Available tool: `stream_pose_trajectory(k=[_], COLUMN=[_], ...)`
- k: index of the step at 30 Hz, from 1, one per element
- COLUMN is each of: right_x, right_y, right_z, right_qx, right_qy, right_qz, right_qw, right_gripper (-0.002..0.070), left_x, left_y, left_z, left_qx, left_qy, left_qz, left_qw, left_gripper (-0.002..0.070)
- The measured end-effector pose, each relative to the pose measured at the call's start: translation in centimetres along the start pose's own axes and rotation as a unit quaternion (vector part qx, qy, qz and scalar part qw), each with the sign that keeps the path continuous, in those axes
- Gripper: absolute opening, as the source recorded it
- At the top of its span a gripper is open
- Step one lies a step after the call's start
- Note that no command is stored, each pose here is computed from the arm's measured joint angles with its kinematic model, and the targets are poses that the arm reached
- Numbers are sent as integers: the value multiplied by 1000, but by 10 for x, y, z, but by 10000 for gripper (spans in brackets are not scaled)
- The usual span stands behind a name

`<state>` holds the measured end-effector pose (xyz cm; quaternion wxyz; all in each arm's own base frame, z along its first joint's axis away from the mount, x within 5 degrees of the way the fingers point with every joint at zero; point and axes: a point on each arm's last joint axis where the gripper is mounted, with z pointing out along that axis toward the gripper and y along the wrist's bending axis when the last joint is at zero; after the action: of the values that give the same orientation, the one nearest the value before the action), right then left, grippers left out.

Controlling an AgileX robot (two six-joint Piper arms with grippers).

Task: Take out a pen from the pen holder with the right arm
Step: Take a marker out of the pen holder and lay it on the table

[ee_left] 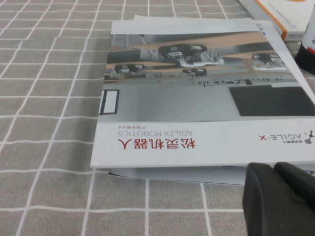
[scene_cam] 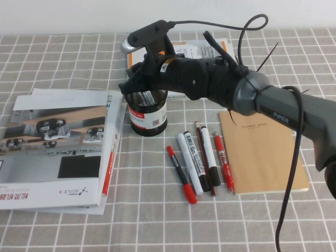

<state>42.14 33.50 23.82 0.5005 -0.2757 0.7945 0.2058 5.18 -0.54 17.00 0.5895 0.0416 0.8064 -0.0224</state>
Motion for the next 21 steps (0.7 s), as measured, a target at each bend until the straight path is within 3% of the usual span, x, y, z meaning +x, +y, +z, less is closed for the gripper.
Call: stream_pose_trajectory(k=[9,21], right_x=[-1,-1], right_y=[0,1], right_z=[-1,-2], right_qx=[-1,-3], right_qy=[1,7], right_qz=[0,-1], right_qw=[1000,1000], right_gripper=[104,104], left_x=[0,0], left_y=[0,0], left_z=[0,0], left_qx=[0,0], left_qy=[0,0], left_qz=[0,0], left_qw=[1000,1000], left_gripper=[-3,-3])
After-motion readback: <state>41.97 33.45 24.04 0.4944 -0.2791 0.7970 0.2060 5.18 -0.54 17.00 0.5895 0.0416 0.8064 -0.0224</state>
